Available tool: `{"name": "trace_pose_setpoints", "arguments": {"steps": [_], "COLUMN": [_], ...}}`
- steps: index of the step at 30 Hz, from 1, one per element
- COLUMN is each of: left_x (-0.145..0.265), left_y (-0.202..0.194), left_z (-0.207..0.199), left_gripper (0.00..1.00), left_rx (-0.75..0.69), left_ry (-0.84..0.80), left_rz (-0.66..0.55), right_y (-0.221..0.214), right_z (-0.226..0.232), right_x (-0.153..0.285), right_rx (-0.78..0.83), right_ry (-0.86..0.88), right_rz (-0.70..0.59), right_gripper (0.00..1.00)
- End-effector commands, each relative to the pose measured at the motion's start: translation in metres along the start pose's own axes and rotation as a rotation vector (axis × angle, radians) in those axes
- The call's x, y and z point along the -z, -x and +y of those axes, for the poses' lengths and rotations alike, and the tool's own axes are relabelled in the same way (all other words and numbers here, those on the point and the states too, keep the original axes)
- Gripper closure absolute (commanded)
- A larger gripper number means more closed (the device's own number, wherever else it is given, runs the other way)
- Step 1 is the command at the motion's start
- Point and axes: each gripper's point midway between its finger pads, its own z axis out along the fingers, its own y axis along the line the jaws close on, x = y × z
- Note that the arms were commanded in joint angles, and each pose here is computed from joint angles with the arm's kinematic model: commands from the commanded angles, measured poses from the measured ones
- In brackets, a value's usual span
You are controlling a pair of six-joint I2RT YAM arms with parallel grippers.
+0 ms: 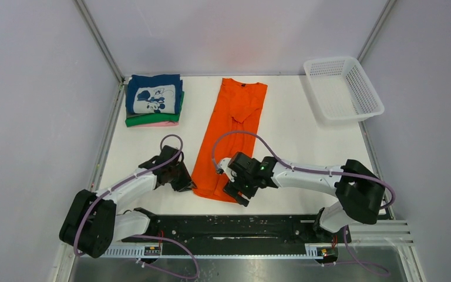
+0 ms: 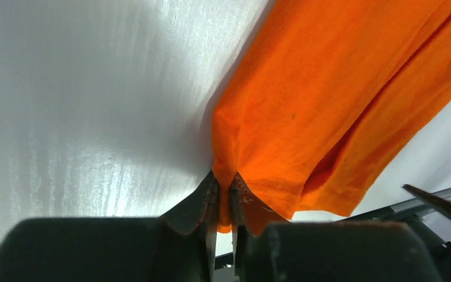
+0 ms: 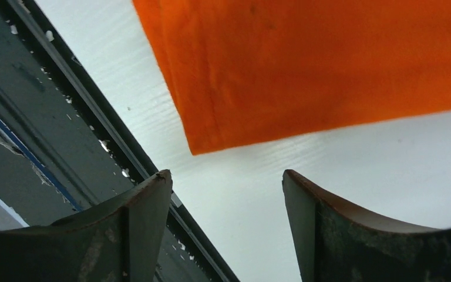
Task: Fold and stack the t-shirts
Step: Grab the bottom of the folded rectangular tshirt with both arms
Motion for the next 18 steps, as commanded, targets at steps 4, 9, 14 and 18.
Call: {"name": "trace_pose_setpoints", "arguments": {"steps": [4,9,14,18], "left_x": [0.0,0.002,0.005,0.01], "left_y": [-0.008,-0.014,-0.018,-0.021], "left_z": [0.011,0.013,0.012,0.009], "left_gripper": [0.97,0.97,0.98,1.0], "left_rx": [-0.019,-0.006,0.025,0.044], "left_ry": [0.016,0.003,-0.017,-0.042], "left_rz": [0.01,0.02,0.023,0.022], "right_y": [0.007,0.0,-0.002,-0.005], "right_z": [0.023,0.022,0.019,0.031], "right_x": [-0.021,-0.036,-0.041,-0.029], "right_rx": [0.223,0.236,0.213,0.196], "right_ry": [0.061,0.048,0.006,0.064], "right_rz": [0.025,0.107,0.114,0.082], "right_gripper": [0.29,0.39,0.67,0.91]}}
